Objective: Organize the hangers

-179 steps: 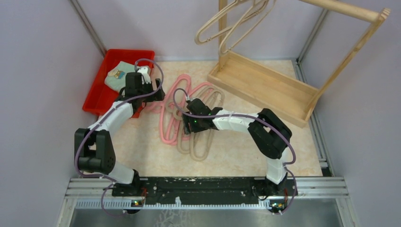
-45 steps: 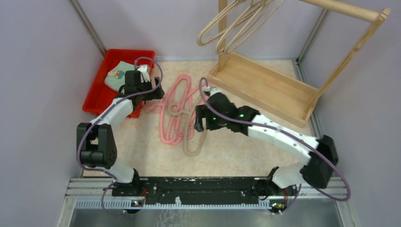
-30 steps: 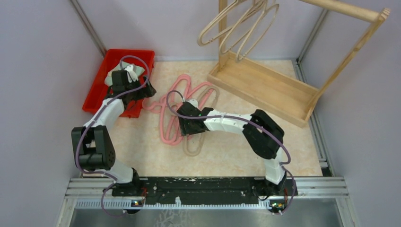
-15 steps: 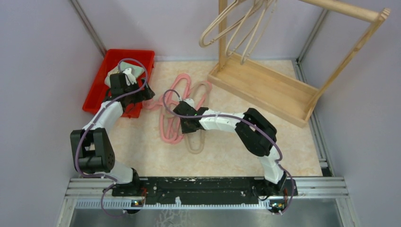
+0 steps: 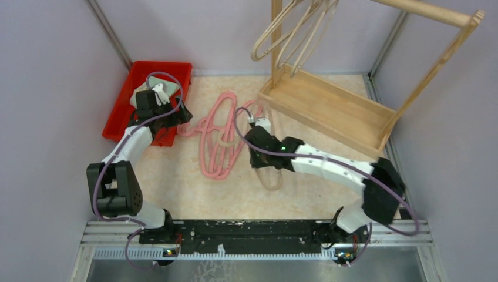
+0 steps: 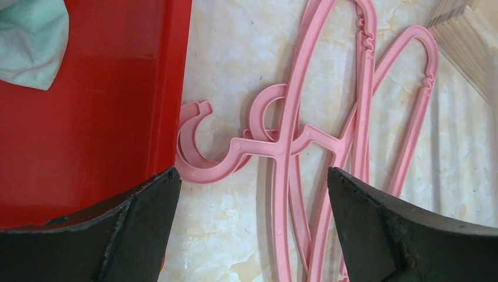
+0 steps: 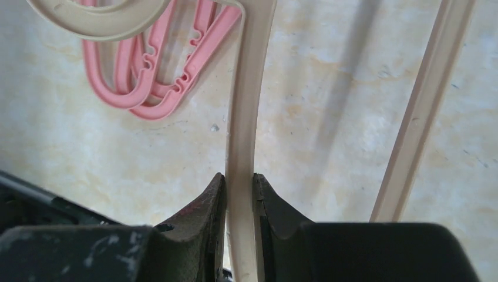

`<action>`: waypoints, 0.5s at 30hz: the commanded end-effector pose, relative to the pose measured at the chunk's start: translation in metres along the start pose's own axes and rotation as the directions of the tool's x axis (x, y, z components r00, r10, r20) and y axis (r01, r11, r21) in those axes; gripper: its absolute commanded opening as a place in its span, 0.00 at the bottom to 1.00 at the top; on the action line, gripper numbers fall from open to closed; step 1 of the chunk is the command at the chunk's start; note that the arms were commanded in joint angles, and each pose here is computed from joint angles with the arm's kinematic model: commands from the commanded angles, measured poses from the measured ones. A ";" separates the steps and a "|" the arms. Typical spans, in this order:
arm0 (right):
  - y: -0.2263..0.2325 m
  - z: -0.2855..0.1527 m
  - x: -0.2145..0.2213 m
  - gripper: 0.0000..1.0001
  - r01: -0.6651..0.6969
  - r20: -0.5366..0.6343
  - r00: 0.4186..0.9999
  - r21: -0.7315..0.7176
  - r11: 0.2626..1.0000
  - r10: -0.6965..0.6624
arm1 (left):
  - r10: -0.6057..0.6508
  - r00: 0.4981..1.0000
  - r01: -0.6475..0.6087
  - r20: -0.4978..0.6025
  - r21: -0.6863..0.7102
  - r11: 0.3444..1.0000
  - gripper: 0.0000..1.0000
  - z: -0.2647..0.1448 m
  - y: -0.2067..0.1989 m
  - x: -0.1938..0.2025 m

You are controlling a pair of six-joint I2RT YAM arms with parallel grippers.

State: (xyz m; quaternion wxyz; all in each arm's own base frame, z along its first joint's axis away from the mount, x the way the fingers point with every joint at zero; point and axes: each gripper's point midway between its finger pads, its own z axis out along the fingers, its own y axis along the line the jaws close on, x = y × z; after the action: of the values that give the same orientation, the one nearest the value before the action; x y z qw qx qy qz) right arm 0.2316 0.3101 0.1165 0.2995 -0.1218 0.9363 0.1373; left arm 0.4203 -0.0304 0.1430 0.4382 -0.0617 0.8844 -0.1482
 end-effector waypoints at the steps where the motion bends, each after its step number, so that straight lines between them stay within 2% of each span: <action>1: -0.033 -0.069 -0.011 0.05 -0.125 0.127 0.984 -0.017 0.992 0.126 | 0.004 0.999 -0.005 0.046 0.024 1.000 1.00 -0.009 -0.007 -0.017; 7: -0.073 -0.164 -0.041 0.07 -0.269 0.294 0.904 -0.177 0.947 0.311 | 0.032 0.998 -0.033 0.046 0.003 0.999 1.00 -0.011 -0.013 -0.020; 10: -0.088 -0.206 -0.067 0.07 -0.268 0.390 0.863 -0.184 0.946 0.320 | 0.037 0.998 -0.037 0.055 0.003 0.999 1.00 -0.011 -0.018 -0.023; 15: -0.090 -0.256 -0.116 0.07 -0.255 0.477 0.814 -0.222 0.941 0.333 | 0.026 0.998 -0.027 0.060 0.020 0.999 1.00 -0.009 -0.029 -0.028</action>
State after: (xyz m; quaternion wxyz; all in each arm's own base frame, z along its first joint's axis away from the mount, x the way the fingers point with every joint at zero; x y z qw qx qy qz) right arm 0.2048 0.1645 0.3171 0.4635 0.0465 0.8447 0.2635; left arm 0.4219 -0.0443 0.1506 0.4410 -0.0492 0.8841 -0.1463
